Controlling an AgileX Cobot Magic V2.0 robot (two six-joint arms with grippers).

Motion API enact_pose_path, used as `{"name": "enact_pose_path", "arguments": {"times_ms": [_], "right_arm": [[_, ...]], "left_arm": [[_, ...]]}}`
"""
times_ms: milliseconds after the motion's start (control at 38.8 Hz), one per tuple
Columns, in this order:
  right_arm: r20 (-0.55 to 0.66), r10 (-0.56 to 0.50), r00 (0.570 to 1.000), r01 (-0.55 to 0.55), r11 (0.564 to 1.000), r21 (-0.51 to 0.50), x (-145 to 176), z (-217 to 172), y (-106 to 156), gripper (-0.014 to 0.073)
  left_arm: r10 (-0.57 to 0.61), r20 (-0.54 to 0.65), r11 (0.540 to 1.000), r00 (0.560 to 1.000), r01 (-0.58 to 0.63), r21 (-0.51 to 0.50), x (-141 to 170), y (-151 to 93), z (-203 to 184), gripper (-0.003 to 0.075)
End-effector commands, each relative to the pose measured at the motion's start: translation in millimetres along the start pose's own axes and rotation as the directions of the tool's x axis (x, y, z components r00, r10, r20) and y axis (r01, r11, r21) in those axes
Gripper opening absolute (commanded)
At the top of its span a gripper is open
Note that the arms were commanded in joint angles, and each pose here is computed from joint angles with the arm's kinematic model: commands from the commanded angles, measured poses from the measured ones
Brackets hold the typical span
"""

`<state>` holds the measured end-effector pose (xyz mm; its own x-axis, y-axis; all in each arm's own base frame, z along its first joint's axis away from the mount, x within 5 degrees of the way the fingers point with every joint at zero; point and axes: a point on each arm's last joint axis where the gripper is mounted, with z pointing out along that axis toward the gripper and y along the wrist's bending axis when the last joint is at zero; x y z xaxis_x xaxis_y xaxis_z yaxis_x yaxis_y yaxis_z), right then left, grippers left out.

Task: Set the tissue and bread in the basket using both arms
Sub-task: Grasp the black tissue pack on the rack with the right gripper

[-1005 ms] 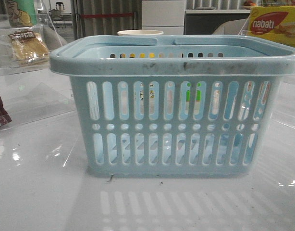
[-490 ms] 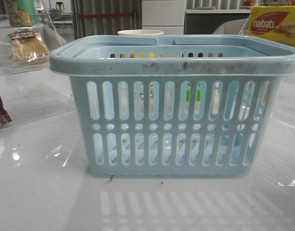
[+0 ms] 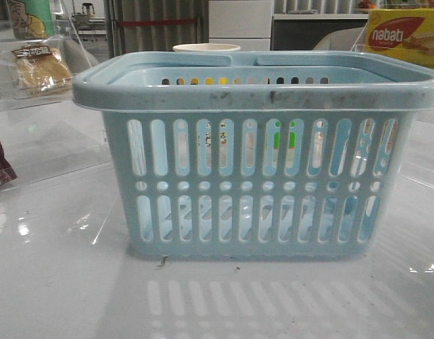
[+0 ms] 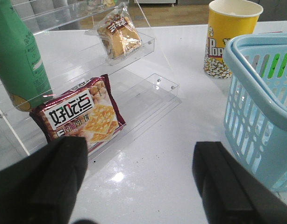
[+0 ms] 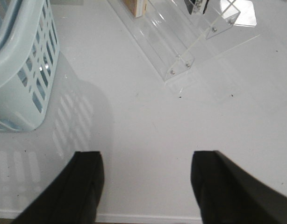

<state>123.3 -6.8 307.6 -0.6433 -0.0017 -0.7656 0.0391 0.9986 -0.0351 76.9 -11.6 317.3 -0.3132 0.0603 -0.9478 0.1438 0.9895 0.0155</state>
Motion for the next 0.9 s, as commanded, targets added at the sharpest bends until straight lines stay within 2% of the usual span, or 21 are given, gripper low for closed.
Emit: {"name": "enact_pose_path", "arguments": {"times_ms": [0, 206, 361, 670, 876], "right_arm": [[0.082, -0.015, 0.996, 0.015, 1.000, 0.006, -16, 3, 0, 0.0561], [0.060, 0.001, 0.998, -0.003, 0.999, 0.036, -50, 21, -7, 0.0561], [0.055, 0.041, 0.998, -0.046, 0.995, 0.087, -87, 38, -23, 0.0561], [0.033, 0.062, 0.998, -0.065, 0.992, 0.112, -148, 93, -42, 0.0561], [-0.046, 0.070, 0.997, -0.064, 0.992, 0.110, -167, 138, -48, 0.0561]], "left_arm": [[-0.016, 0.087, 1.000, 0.996, 0.017, -0.010, -15, 1, -2, 0.0552], [-0.016, 0.087, 1.000, 0.996, 0.017, -0.010, -15, 1, -2, 0.0487], [-0.016, 0.087, 1.000, 0.996, 0.017, -0.010, -15, 1, -2, 0.0452], [-0.016, 0.087, 1.000, 0.996, 0.017, -0.010, -15, 1, -2, 0.0393], [-0.016, 0.087, 1.000, 0.996, 0.017, -0.010, -15, 1, -2, 0.0380]]}}
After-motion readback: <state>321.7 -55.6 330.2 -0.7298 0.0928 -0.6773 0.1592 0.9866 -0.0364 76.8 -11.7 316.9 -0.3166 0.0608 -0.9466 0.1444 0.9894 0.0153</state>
